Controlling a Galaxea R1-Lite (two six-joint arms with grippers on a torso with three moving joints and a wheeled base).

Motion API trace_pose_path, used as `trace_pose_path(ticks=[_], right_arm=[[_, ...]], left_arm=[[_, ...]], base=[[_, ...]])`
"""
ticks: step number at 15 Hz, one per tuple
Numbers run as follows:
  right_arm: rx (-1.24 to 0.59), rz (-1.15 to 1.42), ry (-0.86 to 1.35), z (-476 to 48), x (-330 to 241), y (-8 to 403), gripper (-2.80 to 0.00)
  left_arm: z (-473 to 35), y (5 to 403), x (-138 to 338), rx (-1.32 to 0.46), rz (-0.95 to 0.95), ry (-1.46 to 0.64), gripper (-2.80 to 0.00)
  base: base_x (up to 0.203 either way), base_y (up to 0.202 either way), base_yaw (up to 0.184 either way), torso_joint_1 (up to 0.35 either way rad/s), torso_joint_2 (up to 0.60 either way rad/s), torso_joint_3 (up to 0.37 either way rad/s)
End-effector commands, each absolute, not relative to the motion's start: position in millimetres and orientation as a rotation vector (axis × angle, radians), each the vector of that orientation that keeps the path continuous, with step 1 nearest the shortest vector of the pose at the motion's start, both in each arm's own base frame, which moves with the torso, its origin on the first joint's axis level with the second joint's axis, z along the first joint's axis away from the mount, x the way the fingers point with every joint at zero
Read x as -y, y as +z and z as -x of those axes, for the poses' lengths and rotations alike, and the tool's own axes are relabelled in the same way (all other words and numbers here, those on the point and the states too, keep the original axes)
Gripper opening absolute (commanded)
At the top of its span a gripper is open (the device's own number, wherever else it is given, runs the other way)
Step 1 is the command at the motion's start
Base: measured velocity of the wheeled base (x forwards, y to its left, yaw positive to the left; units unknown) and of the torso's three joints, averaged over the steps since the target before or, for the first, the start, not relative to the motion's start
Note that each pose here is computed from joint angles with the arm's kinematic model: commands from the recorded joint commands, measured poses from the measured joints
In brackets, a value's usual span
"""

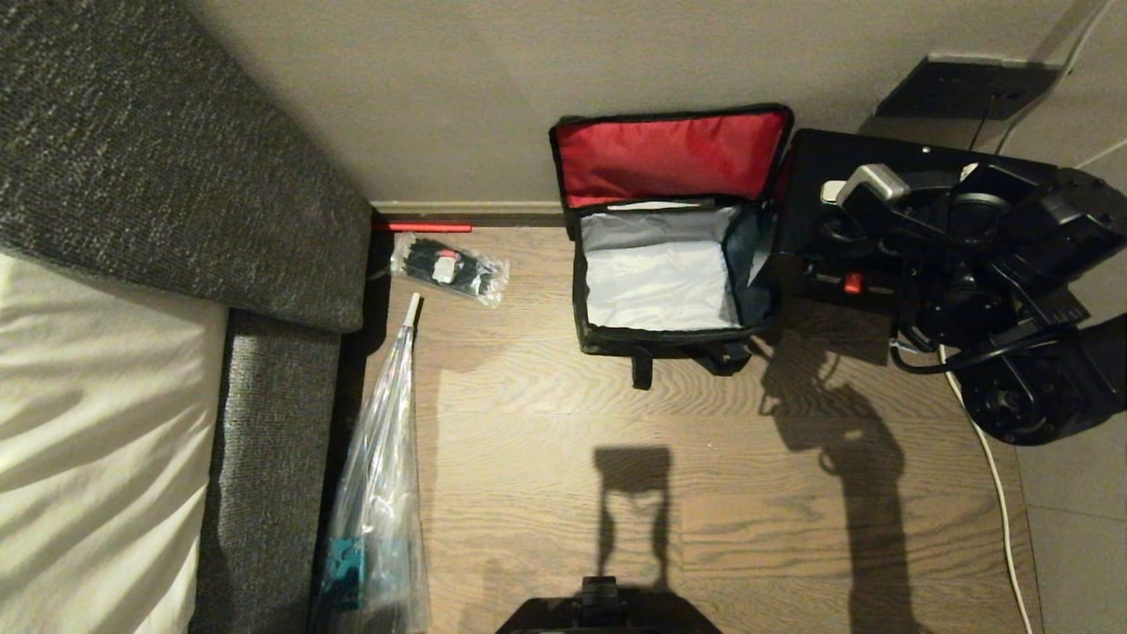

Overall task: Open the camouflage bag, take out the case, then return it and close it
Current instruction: Release the handle

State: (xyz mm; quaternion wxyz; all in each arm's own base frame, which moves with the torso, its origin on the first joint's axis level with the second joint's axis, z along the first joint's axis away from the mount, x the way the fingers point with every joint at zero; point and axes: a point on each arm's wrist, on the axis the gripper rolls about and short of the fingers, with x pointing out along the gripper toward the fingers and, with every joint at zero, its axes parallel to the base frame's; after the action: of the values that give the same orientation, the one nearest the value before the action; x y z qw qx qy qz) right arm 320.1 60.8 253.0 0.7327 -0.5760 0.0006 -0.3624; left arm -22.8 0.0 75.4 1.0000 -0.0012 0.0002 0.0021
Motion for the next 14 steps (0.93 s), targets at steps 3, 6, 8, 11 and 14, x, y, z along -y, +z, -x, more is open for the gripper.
trace_pose_path(ticks=[3,6,8,11,14], right_arm=[[-0.028,1.277,-0.819,-319,-52,251,-2.8],[-0.04,1.279,-0.831,-318,-47,251,-2.8],[-0.046,1.278,-0.84,-315,-43,251,-2.8],[-0.061,1.28,-0.861,-315,-35,252,-2.8],[-0.094,1.285,-0.886,-315,-23,249,-2.8]], left_arm=[[23,75,0,-0.001,0.003,0.005,-2.8],[23,75,0,-0.001,0.004,0.005,-2.8],[23,75,0,0.0,0.003,0.005,-2.8],[23,75,0,0.0,0.003,0.005,-2.8],[23,75,0,-0.002,0.003,0.005,-2.8]], base=[[0.0,0.0,0.0,0.0,0.0,0.0],[0.0,0.0,0.0,0.0,0.0,0.0],[0.0,0.0,0.0,0.0,0.0,0.0],[0.0,0.0,0.0,0.0,0.0,0.0],[0.0,0.0,0.0,0.0,0.0,0.0]])
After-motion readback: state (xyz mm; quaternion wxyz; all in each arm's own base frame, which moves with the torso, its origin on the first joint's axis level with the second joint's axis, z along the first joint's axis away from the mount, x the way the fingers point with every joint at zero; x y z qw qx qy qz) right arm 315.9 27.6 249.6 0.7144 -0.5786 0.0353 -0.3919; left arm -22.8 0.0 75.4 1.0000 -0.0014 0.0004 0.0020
